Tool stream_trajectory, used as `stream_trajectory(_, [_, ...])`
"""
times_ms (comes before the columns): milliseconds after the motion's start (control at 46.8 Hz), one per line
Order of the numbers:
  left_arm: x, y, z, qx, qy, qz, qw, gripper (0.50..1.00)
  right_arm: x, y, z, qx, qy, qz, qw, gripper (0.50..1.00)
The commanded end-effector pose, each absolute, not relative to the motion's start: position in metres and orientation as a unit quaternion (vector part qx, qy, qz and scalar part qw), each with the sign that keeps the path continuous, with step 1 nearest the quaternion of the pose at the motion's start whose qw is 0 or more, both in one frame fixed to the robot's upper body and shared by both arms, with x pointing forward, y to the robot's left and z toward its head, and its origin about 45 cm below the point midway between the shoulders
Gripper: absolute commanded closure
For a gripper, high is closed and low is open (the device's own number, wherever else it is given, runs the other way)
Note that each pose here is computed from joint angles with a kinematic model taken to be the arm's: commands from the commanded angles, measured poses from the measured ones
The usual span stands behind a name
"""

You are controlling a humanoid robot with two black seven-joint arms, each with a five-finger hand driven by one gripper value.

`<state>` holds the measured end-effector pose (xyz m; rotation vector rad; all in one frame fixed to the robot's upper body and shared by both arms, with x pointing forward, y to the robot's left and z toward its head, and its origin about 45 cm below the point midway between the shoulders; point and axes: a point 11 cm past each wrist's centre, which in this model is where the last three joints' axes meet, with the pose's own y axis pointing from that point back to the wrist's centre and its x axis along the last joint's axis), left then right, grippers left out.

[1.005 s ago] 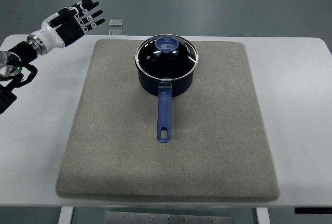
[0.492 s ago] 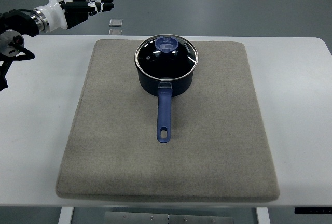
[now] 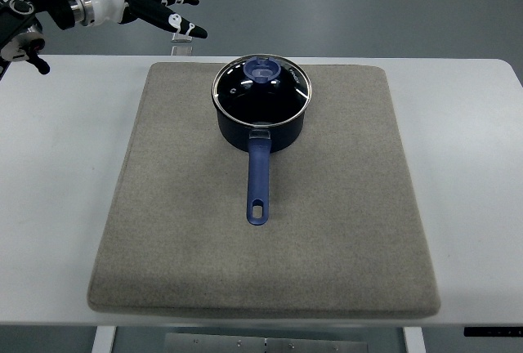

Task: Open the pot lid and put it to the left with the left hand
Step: 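Move the left hand over the saucepan toward the lid's blue knob, then close the left hand fingers around the blue knob of the glass lid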

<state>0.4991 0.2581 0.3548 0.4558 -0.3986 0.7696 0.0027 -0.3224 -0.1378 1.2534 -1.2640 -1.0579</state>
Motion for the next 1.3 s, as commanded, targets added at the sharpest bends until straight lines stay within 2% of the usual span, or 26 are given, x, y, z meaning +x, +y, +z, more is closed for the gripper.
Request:
stream_trajectory(0, [0.498,0.25,0.351,0.257,-0.224,0.348,0.873,0.514,0.003,-0.322,-0.138,0.52,-0.525,-0.439,0.51,0.583])
stream_trajectory(107, [0.501,0.242,0.362,0.287,-0.264,0.333,0.859,0.514,0.003,-0.322,-0.138,0.52,-0.525,-0.439,0.51,0.583])
stream_trajectory(406, [0.503,0.189,0.354,0.357,-0.345,0.259,0.829,0.514,0.003,-0.322,-0.138,0.52,-0.525,-0.439,0.51,0.583])
stream_trajectory(834, [0.499,0.144,0.345,0.414,-0.42,0.188,0.785,0.516,0.003,-0.322,-0.138,0.52,-0.525,-0.439,0.51,0.583])
stream_trajectory(1176, [0.499,0.142,0.342,0.421,-0.425,0.182,0.78,0.546,0.003,-0.322,-0.138,0.52,-0.525,-0.439,0.51,0.583])
stream_trajectory(1241, [0.498,0.142,0.338,0.428,-0.426,0.176,0.777,0.568,0.003,-0.322,-0.138,0.52,-0.525,-0.439,0.51,0.583])
stream_trajectory(1283, [0.498,0.142,0.336,0.431,-0.427,0.174,0.776,0.606,0.003,-0.322,-0.138,0.52,-0.525,-0.439,0.51,0.583])
